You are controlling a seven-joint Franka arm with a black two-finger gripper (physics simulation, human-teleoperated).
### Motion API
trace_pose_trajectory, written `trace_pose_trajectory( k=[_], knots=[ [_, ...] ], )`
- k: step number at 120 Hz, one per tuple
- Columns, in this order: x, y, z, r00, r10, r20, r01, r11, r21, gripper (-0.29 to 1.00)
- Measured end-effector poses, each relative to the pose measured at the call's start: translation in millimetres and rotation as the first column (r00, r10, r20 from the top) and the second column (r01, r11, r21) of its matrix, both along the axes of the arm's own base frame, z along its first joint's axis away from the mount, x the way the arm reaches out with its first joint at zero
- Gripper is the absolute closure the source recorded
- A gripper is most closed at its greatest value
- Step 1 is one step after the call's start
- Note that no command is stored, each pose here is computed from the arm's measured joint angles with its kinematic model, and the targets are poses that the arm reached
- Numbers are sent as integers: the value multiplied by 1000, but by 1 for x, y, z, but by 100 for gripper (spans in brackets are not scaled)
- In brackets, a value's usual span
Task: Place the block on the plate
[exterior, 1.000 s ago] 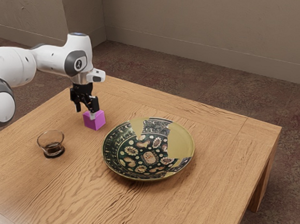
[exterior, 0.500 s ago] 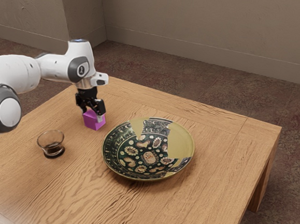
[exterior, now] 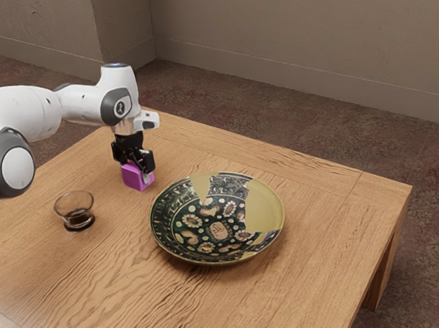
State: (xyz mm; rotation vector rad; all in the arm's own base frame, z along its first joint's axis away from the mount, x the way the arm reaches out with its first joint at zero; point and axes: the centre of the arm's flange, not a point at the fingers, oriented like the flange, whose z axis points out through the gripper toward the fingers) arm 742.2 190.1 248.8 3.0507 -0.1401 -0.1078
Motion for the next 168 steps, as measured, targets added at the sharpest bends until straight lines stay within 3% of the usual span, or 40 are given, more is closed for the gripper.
trace_pose_trajectory(
  k=[17,68,104,134,168],
  knots=[
    [0,0,0,1000,2,1,-2,1000,0,18],
    [1,-2,13,1000,3,7,-3,1000,8,24],
    [4,-26,85,998,-29,54,27,999,40,26],
    [-4,-90,164,991,-106,84,100,993,66,26],
    [-25,-222,234,971,-224,79,216,971,102,27]
  ],
)
